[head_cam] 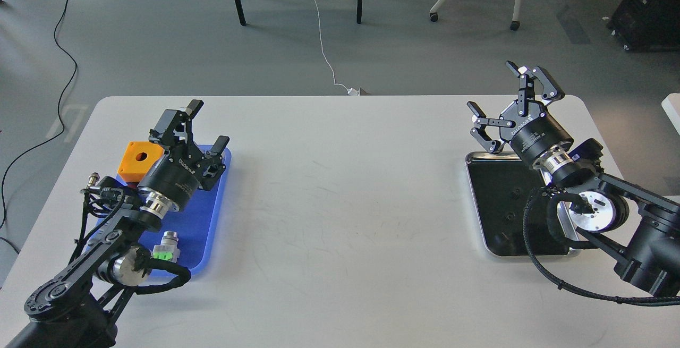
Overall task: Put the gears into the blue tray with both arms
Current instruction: 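Move the right gripper over the metal tray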
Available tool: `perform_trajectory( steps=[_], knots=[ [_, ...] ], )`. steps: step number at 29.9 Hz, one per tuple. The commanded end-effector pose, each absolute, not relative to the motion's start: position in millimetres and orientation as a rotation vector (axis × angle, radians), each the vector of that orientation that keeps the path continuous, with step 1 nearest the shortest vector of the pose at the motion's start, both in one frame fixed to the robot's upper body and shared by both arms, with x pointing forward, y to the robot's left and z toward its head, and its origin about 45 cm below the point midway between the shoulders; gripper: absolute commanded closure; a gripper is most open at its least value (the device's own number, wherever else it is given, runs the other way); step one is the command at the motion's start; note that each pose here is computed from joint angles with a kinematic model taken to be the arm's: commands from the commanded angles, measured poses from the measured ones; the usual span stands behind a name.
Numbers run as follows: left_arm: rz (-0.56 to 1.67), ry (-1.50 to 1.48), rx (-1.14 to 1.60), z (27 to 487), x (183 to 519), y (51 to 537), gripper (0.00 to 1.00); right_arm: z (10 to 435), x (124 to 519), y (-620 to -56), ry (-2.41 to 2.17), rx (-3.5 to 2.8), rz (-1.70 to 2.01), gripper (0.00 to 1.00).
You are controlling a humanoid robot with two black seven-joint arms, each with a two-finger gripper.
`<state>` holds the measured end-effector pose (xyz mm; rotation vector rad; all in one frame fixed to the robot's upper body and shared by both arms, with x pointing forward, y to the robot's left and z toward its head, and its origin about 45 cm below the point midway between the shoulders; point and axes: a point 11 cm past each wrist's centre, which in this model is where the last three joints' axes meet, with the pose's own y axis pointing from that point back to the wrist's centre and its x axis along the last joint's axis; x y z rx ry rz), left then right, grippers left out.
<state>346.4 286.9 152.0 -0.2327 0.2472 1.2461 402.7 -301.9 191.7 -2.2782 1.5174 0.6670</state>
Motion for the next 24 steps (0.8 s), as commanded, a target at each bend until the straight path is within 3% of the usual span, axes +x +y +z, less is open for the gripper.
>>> perform_trajectory(
  steps=[1,6,19,20,23,24],
  knots=[
    [1.244,0.248,-0.217,149.2,343.4,288.9,0.01,193.2,400.7,-305.9,1.505,-2.29,0.663,0.02],
    [1.237,0.221,-0.224,159.3,351.0,293.1,0.01,214.5,400.8,-318.9,1.484,-2.432,0.522,0.02],
    [1.232,0.191,-0.268,180.0,363.5,305.5,0.01,287.1,408.4,-311.6,1.017,-3.464,-0.557,0.02],
    [1.235,0.195,-0.279,180.9,363.5,305.6,0.01,294.9,409.3,-313.6,0.896,-3.589,-0.801,0.02],
    [1.235,0.195,-0.279,180.9,363.5,305.6,0.01,295.0,409.3,-313.6,0.894,-3.591,-0.804,0.02],
    [1.242,0.196,-0.29,182.1,363.9,307.1,0.01,294.2,408.3,-334.1,0.473,-3.858,-1.445,0.02]
  ],
)
